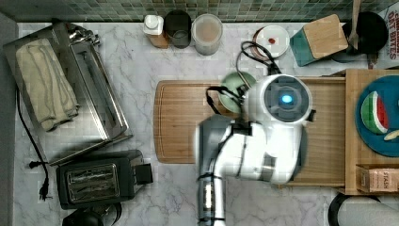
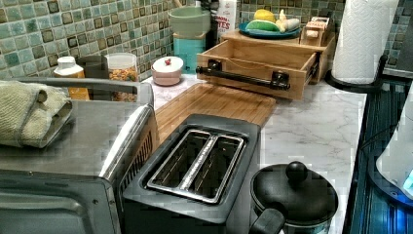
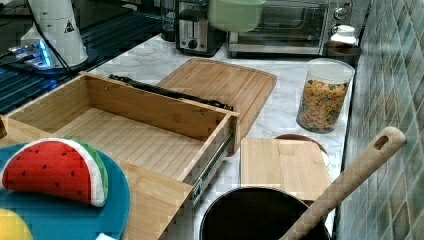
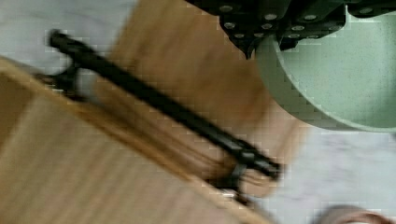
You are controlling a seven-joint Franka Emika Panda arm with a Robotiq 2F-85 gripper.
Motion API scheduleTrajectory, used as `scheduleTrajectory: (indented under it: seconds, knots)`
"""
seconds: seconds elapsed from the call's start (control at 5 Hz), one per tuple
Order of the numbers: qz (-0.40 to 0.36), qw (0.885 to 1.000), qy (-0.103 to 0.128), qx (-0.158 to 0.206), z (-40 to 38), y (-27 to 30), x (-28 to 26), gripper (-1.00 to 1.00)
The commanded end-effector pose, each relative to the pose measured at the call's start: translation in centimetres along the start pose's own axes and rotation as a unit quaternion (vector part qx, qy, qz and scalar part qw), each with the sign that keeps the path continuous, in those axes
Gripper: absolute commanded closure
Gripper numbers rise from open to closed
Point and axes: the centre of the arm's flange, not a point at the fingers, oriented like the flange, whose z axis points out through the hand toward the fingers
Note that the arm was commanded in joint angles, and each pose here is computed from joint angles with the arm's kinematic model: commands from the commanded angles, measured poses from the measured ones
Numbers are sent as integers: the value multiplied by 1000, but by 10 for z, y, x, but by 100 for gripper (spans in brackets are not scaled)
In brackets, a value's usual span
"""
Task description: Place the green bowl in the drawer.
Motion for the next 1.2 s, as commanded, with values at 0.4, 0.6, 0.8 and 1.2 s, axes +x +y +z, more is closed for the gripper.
scheduleTrajectory:
  seconds: [0.4, 0.6, 0.8, 1.2]
  knots:
    - [87, 995, 35, 43, -23, 119, 93, 100]
    - [125, 991, 23, 37, -9, 129, 107, 100]
    - [170, 985, 11, 27, 6, 138, 125, 100]
    - [231, 973, -16, 18, 25, 160, 160, 100]
